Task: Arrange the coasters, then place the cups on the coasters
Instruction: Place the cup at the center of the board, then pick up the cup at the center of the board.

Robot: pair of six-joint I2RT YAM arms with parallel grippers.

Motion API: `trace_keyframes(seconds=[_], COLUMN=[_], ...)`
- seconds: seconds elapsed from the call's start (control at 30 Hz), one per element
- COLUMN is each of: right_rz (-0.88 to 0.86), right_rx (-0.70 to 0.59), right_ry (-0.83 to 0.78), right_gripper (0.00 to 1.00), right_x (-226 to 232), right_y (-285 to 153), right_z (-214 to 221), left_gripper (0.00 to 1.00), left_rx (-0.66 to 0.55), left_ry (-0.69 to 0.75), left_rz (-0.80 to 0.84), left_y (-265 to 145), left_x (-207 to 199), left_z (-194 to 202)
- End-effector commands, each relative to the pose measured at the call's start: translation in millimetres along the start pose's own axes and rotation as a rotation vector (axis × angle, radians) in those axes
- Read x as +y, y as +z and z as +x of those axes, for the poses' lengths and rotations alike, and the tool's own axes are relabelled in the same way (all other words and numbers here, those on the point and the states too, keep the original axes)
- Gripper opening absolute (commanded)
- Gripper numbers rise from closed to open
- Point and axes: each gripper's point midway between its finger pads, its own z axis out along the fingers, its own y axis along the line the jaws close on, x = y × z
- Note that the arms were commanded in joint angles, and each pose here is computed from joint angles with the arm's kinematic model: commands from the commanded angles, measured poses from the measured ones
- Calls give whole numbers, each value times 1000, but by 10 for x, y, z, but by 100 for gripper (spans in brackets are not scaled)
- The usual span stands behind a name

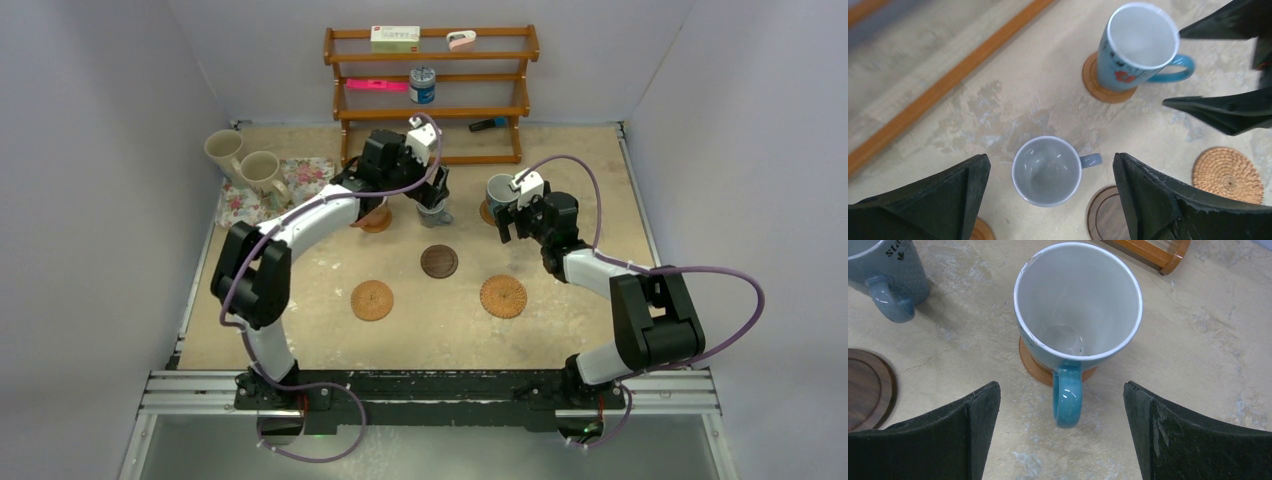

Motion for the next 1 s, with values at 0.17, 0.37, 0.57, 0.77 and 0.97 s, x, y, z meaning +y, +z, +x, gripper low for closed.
trace_keyframes(seconds=[0.17, 0.37, 0.57, 0.77, 0.97], right_rz=[14, 8, -3, -28, -54], right_rx=[-62, -62, -59, -80, -101], right_ry=[-22, -21, -22, -30, -35], right_gripper=[94, 94, 94, 94, 94], right_x=[-73, -64, -47, -1, 47], right_y=[48, 52, 60, 5, -69], right_z=[-244, -244, -234, -305, -407], left_gripper=[100, 100, 100, 100, 100], left_rx=[-277, -338, -369, -280, -227], left_ry=[204, 297, 323, 281, 160], left_rz=[-11, -86, -202, -392, -549], left_y=[-772, -1245, -1803, -2266, -2851], left_x=[-143, 72, 461, 951, 1543], left_z=[-969, -1160, -1137, -610, 82])
